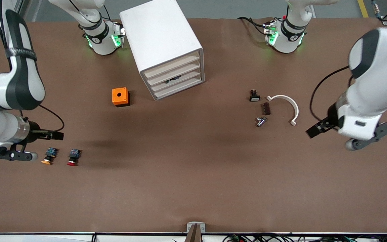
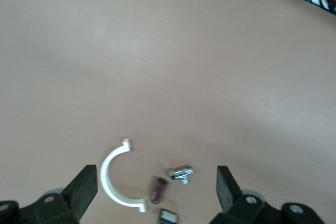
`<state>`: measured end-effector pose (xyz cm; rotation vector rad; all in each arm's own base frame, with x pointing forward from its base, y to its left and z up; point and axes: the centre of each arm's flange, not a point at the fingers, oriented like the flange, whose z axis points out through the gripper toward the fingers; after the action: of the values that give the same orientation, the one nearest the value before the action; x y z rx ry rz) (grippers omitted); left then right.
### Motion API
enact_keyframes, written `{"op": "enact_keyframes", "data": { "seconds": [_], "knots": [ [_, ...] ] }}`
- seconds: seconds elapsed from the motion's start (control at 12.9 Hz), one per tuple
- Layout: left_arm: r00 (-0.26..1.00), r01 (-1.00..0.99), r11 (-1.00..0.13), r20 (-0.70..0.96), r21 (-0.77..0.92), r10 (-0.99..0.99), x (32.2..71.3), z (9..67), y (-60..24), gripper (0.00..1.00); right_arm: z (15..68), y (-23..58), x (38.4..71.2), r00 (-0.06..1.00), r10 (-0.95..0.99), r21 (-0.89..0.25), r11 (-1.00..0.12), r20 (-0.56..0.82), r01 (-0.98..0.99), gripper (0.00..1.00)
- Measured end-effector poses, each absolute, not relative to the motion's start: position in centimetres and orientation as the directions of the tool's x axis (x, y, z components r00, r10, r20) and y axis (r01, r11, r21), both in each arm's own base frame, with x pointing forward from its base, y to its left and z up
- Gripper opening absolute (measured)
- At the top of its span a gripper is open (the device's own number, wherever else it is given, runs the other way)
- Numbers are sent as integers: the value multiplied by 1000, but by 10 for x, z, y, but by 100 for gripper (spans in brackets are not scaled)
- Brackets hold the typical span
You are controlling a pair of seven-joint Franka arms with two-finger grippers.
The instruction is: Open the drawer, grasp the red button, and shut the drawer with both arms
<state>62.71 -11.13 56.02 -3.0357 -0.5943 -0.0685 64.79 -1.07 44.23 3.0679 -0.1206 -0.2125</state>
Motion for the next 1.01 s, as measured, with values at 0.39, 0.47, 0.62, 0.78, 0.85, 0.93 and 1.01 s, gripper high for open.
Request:
{"op": "enact_keyframes", "data": {
  "seconds": [0.39, 0.47, 0.62, 0.78, 0.85, 0.93, 1.01],
  "knots": [
    [988, 147, -985, 56, -86, 142, 568, 631, -72, 100, 552, 33, 606, 999, -21, 77, -997, -40, -18, 100],
    [993, 114, -989, 50, -94, 110, 558, 637, -61, 100, 559, 31, 603, 999, -22, 78, -997, -31, -19, 100],
    [997, 69, -992, 45, -104, 64, 540, 645, -51, 100, 567, 22, 605, 1000, 10, 77, -997, -18, 12, 100],
    [998, 52, -993, 44, -104, 48, 522, 649, -48, 100, 573, 10, 605, 999, 31, 77, -996, -14, 32, 100],
    [998, 53, -995, 43, -83, 50, 515, 651, -48, 100, 575, 5, 605, 999, 33, 77, -996, -17, 34, 100],
    [998, 56, -997, 41, -57, 53, 509, 653, -49, 100, 576, 1, 605, 999, 30, 77, -997, -16, 31, 100],
    [998, 58, -998, 36, -40, 57, 507, 652, -49, 100, 577, -1, 606, 1000, 26, 67, -997, -14, 27, 100]
  ]
}}
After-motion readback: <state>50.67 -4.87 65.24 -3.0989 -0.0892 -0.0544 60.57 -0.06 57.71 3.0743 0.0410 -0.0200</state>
